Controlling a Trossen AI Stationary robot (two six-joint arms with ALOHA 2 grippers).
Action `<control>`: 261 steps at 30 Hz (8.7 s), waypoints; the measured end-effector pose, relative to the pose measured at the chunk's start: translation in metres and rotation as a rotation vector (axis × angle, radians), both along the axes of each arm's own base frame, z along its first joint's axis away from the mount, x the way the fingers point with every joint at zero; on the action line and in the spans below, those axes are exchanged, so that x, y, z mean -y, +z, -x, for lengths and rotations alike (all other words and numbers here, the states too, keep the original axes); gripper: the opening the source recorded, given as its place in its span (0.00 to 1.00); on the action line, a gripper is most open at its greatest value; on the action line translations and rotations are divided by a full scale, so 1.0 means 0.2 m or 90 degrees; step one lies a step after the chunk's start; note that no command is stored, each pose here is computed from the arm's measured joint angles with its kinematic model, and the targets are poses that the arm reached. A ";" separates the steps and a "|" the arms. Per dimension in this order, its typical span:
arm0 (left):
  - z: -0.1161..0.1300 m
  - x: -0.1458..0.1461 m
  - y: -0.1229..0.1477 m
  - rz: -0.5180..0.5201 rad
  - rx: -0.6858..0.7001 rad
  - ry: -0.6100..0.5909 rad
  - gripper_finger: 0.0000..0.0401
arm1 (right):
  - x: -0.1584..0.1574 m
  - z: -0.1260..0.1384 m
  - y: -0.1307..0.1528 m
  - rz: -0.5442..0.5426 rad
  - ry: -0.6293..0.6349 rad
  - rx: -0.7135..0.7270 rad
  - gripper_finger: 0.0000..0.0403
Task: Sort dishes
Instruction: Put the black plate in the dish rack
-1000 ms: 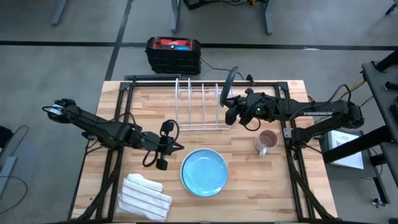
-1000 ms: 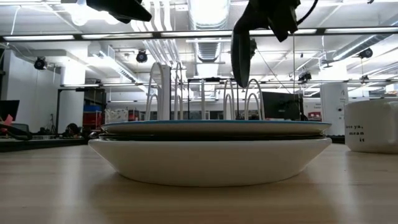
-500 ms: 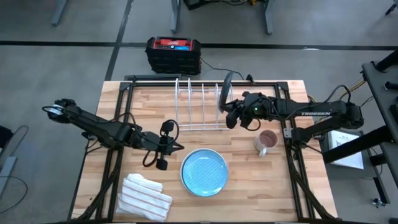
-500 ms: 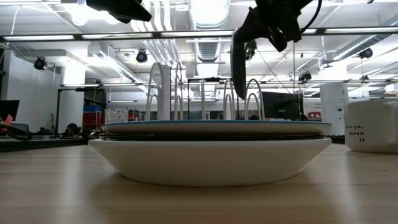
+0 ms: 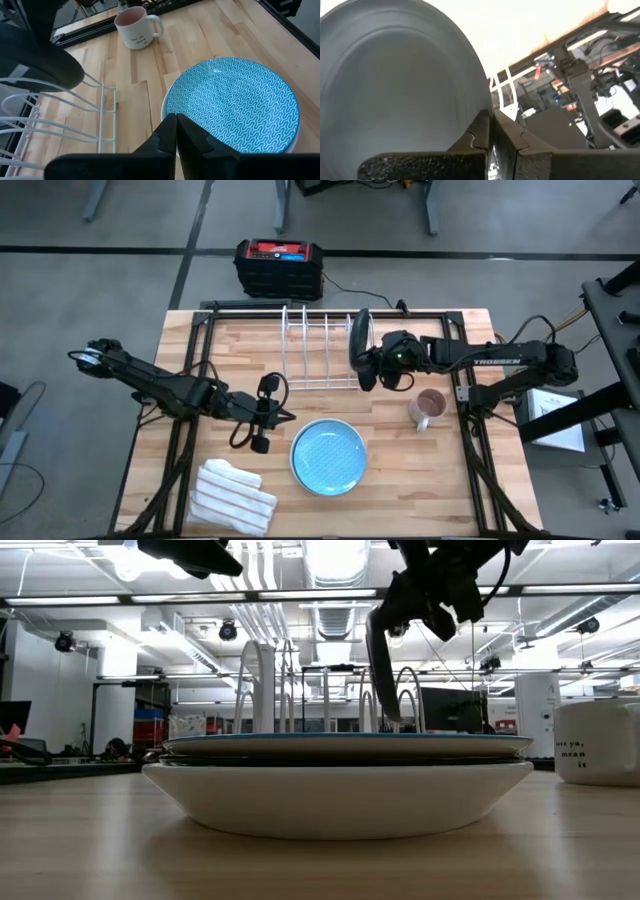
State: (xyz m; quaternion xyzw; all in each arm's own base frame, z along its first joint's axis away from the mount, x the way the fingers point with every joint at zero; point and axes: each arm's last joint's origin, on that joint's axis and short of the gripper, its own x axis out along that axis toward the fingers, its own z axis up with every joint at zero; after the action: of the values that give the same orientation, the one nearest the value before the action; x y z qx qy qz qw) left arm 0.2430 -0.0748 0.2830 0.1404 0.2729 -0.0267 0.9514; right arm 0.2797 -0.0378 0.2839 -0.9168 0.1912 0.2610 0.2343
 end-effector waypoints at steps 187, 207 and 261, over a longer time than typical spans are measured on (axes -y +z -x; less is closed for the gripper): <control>0.00 0.00 -0.02 0.007 -0.003 0.006 0.00 | 0.54 -0.23 0.07 -1.242 -1.372 0.824 0.00; 0.00 0.00 -0.02 0.008 -0.003 0.006 0.00 | 0.55 -0.23 0.07 -1.242 -1.356 0.818 0.00; 0.00 0.00 -0.02 0.016 -0.007 0.013 0.00 | 0.40 -0.20 0.07 -1.243 -1.381 0.725 0.00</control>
State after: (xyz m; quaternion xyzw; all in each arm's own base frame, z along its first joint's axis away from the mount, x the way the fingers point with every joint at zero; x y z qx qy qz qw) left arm 0.2422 -0.0743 0.2786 0.1255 0.2792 -0.0215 0.9518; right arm 0.3207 -0.1187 0.2985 0.1800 0.3877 -0.3752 0.8225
